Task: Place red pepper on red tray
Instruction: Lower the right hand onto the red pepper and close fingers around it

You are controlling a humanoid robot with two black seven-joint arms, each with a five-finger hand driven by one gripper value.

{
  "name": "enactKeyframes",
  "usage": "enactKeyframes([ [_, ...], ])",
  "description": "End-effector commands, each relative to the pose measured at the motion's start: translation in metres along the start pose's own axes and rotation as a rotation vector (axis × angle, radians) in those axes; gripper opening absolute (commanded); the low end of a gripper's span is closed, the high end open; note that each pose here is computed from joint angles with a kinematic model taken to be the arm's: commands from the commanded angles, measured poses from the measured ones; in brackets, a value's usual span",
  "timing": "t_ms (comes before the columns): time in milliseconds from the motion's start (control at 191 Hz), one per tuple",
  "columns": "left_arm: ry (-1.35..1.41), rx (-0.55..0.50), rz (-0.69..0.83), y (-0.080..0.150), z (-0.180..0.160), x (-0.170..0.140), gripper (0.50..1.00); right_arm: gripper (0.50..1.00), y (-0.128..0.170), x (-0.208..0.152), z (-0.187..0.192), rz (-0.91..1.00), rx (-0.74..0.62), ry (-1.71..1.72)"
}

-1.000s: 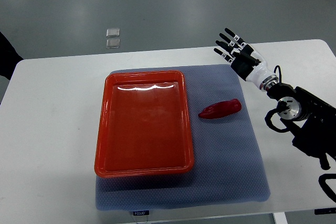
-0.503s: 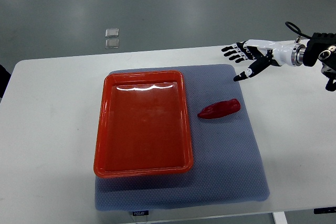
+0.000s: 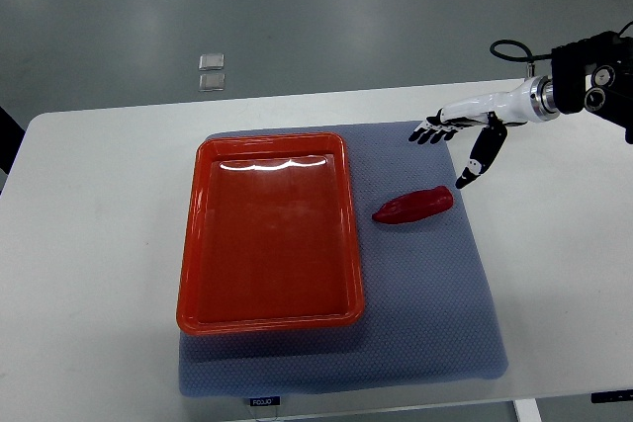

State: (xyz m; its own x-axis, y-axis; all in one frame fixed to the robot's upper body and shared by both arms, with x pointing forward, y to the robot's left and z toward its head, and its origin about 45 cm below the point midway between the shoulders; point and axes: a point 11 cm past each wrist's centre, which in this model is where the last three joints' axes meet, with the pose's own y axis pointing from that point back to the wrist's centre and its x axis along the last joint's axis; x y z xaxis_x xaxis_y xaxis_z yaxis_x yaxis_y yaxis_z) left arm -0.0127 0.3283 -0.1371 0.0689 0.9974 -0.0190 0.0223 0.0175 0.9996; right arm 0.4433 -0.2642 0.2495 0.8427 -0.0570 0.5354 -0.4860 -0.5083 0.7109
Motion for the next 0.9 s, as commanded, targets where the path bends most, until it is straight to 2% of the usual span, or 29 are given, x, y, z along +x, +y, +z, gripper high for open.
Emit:
enactKeyframes([
  [0,0.0,-0.001,0.0,0.0,0.0,0.0,1.0,0.917,-0.004,-0.002,-0.008,-0.009,0.012,0.01],
  [183,0.002,0.001,0.007,0.0,0.0,0.003,1.0,0.915,-0.013,-0.009,-0.024,0.033,0.089,-0.02],
  [895,0.001,0.002,0.01,0.0,-0.001,0.004,1.0,0.897,-0.038,-0.068,0.009,0.08,0.095,0.007],
])
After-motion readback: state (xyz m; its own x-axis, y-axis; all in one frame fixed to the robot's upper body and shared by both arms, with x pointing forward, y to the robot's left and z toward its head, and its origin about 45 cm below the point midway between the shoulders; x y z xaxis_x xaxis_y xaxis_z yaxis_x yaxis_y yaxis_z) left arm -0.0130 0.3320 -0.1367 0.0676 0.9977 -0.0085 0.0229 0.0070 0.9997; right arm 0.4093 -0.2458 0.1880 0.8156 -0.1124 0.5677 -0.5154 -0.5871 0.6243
